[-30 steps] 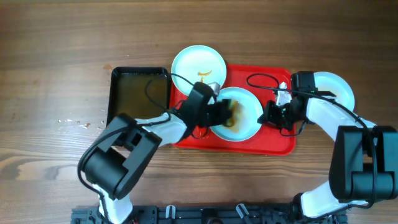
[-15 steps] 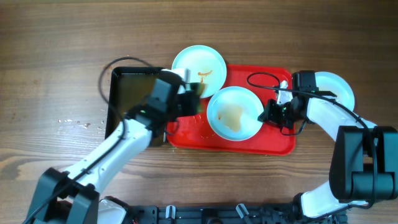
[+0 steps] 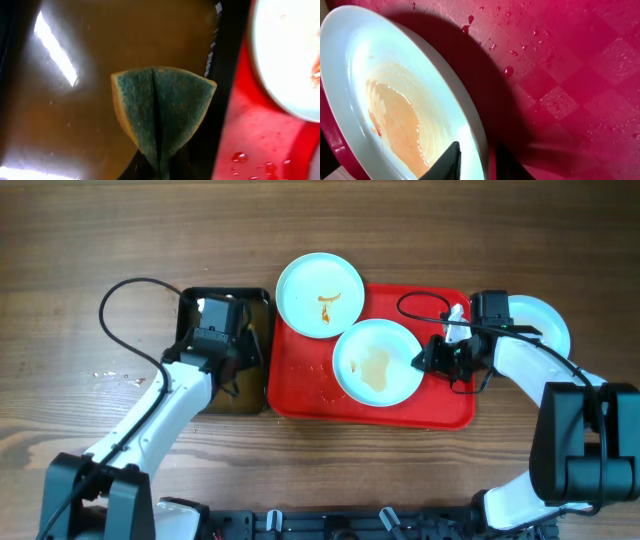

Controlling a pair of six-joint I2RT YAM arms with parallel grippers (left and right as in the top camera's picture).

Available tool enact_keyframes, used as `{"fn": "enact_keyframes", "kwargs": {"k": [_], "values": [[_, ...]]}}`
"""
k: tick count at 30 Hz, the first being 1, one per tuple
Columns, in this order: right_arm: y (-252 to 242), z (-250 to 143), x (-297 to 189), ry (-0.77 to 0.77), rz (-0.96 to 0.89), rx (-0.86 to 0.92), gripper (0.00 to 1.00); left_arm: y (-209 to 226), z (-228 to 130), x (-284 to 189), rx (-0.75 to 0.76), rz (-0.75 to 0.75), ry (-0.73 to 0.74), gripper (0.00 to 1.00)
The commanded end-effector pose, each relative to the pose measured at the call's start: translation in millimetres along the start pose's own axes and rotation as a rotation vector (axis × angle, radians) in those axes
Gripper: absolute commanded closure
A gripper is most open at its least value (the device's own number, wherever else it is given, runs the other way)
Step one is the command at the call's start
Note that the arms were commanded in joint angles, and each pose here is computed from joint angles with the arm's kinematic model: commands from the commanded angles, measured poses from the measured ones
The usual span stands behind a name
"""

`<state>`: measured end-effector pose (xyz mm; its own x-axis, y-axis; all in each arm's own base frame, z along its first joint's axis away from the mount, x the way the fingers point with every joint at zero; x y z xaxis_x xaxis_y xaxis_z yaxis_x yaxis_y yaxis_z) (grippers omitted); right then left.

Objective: Clean dirty plates on tray and stack at the side
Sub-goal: 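Put the sponge back into the water tray with the left gripper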

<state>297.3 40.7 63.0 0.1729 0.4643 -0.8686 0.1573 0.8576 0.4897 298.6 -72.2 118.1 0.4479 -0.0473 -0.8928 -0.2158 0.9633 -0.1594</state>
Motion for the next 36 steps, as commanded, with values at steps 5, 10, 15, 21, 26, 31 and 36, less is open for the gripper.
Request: {"fn": "enact_keyframes", "kwargs": {"k": [5, 10, 15, 21, 26, 31, 36], "values": [[-14.7, -2.8, 9.9, 0.026, -0.069, 0.022, 0.85, 9.1, -9.6, 29.1, 0.023, 0.079, 0.066, 0.82], [-14.9, -3.8, 10.0, 0.031, -0.07, 0.024, 0.85, 10.9, -14.4, 41.8, 0.093, 0.092, 0.098, 0.29], [-14.9, -4.0, 10.0, 0.032, -0.07, 0.024, 0.85, 14.7, -13.7, 52.4, 0.111, 0.135, 0.087, 0.26], [-15.0, -4.1, 10.0, 0.033, -0.07, 0.025, 0.85, 6.4, 1.2, 55.3, 0.101, 0.092, -0.001, 0.76], [-15.1, -4.6, 10.0, 0.035, -0.071, 0.026, 0.85, 7.5, -0.4, 55.1, 0.102, 0.098, 0.008, 0.79], [-15.2, -5.5, 9.9, 0.04, -0.072, 0.028, 0.85, 17.5, -19.8, 52.7, 0.11, 0.148, 0.123, 0.37], [-15.2, -5.4, 9.9, 0.04, -0.072, 0.028, 0.85, 20.7, -25.6, 51.4, 0.114, 0.165, 0.158, 0.85]]}}
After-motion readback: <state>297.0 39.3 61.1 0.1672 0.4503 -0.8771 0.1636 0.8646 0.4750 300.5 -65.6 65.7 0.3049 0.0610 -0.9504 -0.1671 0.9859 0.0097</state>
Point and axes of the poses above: each gripper's point midway between its finger pads, its own x axis out along the fingers, its own y axis along the line the jaws close on, z = x × y, the point moved 7 cm from there along -x, back along the fingers, and after that the axes turned 1 degree about -x, right-handed, at the moved point
